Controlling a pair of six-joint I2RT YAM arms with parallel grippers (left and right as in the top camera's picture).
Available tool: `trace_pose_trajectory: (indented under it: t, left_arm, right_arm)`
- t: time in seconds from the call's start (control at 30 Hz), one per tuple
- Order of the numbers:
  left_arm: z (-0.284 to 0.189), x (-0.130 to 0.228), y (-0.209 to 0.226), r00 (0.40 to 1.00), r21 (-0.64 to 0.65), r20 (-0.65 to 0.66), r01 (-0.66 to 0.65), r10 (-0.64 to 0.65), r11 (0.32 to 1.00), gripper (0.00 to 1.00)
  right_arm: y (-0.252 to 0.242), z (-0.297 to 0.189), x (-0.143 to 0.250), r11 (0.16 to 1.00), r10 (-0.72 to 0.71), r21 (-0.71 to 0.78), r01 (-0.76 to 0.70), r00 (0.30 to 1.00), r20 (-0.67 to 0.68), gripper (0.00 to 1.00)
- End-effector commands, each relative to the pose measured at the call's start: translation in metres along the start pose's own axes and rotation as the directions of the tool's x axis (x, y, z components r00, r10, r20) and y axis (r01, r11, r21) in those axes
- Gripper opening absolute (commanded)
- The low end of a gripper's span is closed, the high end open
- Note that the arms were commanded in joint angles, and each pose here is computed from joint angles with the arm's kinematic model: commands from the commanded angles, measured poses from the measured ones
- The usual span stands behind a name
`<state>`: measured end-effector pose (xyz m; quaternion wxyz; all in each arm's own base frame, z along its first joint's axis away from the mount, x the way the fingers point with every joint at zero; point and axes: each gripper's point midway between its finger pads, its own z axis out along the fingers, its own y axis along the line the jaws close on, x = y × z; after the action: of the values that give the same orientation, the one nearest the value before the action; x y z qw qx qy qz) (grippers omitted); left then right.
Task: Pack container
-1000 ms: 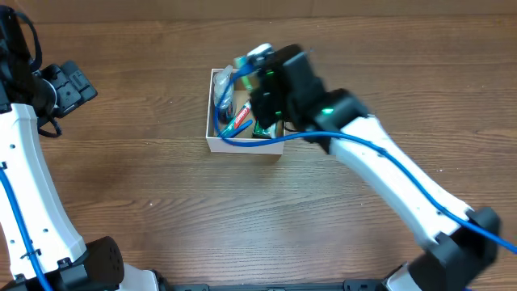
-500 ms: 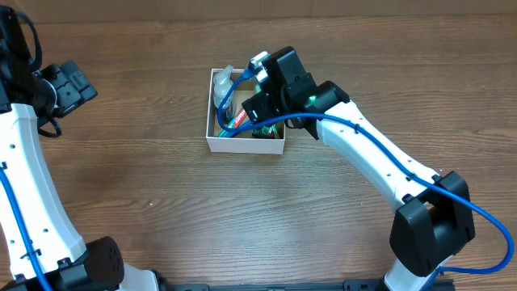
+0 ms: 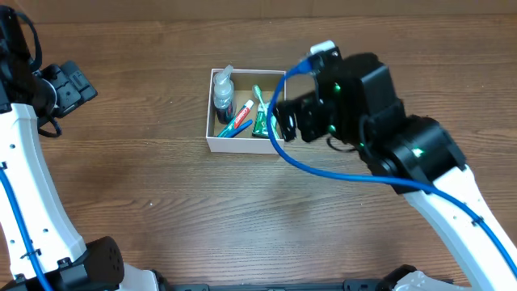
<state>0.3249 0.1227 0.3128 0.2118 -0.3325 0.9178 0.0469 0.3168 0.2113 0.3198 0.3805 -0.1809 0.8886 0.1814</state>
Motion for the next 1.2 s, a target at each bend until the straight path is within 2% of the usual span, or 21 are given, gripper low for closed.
trace_pose_trajectory:
  t: [0.0,0.07,0.17,0.23,0.33,0.43,0.5,0.6,0.87,1.17]
  left_arm:
    - [-0.001,0.000,0.000,1.000,0.002,0.001,0.010,-0.010,1.000,1.00]
    - [-0.001,0.000,0.000,1.000,0.002,0.001,0.010,-0.010,1.000,1.00]
    - [-0.001,0.000,0.000,1.000,0.002,0.001,0.010,-0.010,1.000,1.00]
    - [-0.001,0.000,0.000,1.000,0.002,0.001,0.010,-0.010,1.000,1.00]
    - [-0.001,0.000,0.000,1.000,0.002,0.001,0.010,-0.010,1.000,1.00]
    - [-0.001,0.000,0.000,1.000,0.002,0.001,0.010,-0.010,1.000,1.00]
    - [-0.001,0.000,0.000,1.000,0.002,0.001,0.010,-0.010,1.000,1.00]
    - [-0.001,0.000,0.000,1.000,0.002,0.001,0.010,-0.010,1.000,1.00]
    - [-0.001,0.000,0.000,1.000,0.001,0.001,0.010,-0.010,1.000,1.00]
    - [-0.001,0.000,0.000,1.000,0.002,0.001,0.010,-0.010,1.000,1.00]
  right_arm:
    - [-0.017,-0.002,-0.004,0.995,-0.020,0.093,0.018,1.000,0.017,1.00]
    - [-0.034,-0.012,-0.009,0.987,-0.004,0.160,-0.004,0.999,0.049,1.00]
    - [-0.056,-0.044,-0.021,0.984,0.048,0.163,-0.070,0.990,0.132,1.00]
    - [-0.073,-0.083,-0.029,0.978,0.074,0.173,-0.115,0.971,0.226,1.00]
    - [-0.090,-0.132,-0.036,0.967,0.024,0.233,-0.108,0.941,0.337,1.00]
    - [-0.115,-0.171,-0.025,0.927,0.030,0.330,-0.178,0.913,0.407,1.00]
    - [-0.126,-0.180,-0.002,0.903,0.040,0.375,-0.212,0.908,0.416,1.00]
    - [-0.135,-0.171,0.033,0.887,0.053,0.398,-0.235,0.907,0.419,1.00]
    - [-0.158,-0.106,0.137,0.871,0.043,0.427,-0.242,0.904,0.426,1.00]
    - [-0.171,-0.065,0.209,0.858,0.062,0.443,-0.260,0.909,0.412,1.00]
